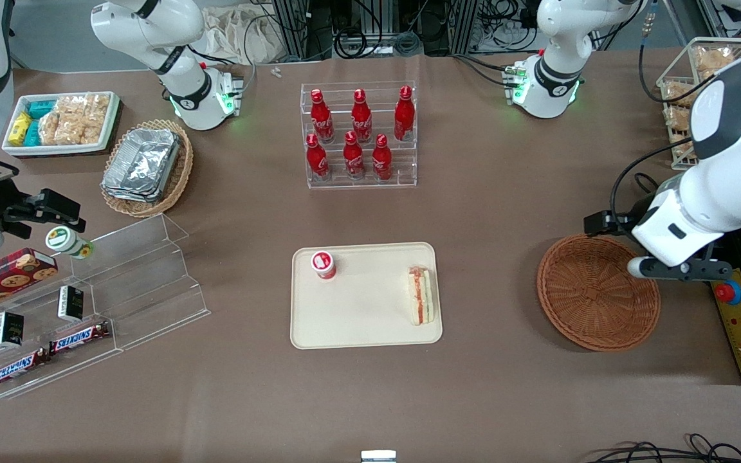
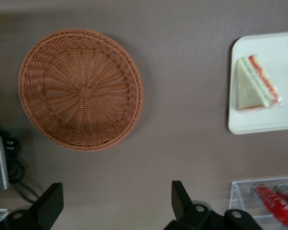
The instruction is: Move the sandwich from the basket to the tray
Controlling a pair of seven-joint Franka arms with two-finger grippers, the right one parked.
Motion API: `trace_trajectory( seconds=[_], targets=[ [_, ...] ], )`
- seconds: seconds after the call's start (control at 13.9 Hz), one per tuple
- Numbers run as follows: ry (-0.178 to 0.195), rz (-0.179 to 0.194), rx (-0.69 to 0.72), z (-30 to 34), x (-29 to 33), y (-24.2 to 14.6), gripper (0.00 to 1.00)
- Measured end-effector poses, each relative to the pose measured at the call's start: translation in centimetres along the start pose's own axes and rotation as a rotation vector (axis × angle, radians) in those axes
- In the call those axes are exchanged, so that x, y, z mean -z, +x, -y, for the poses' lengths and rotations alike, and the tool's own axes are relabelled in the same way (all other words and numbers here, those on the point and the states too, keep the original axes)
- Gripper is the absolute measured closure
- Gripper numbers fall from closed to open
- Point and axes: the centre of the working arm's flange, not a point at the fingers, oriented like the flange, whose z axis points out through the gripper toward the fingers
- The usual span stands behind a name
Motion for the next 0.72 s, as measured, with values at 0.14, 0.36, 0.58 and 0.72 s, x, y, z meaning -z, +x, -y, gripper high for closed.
trace_trajectory(
  seconds=[0.14,0.36,0.58,0.72],
  targets=[
    [-0.013,0.0,-0.014,2.0,0.2,-0.3,0.0],
    [-0.015,-0.002,-0.02,2.6,0.3,-0.3,0.0],
    [-0.009,0.004,-0.032,1.9,0.1,-0.5,0.0],
    [0.015,0.014,-0.022,1.9,-0.4,-0.8,0.0]
  ],
)
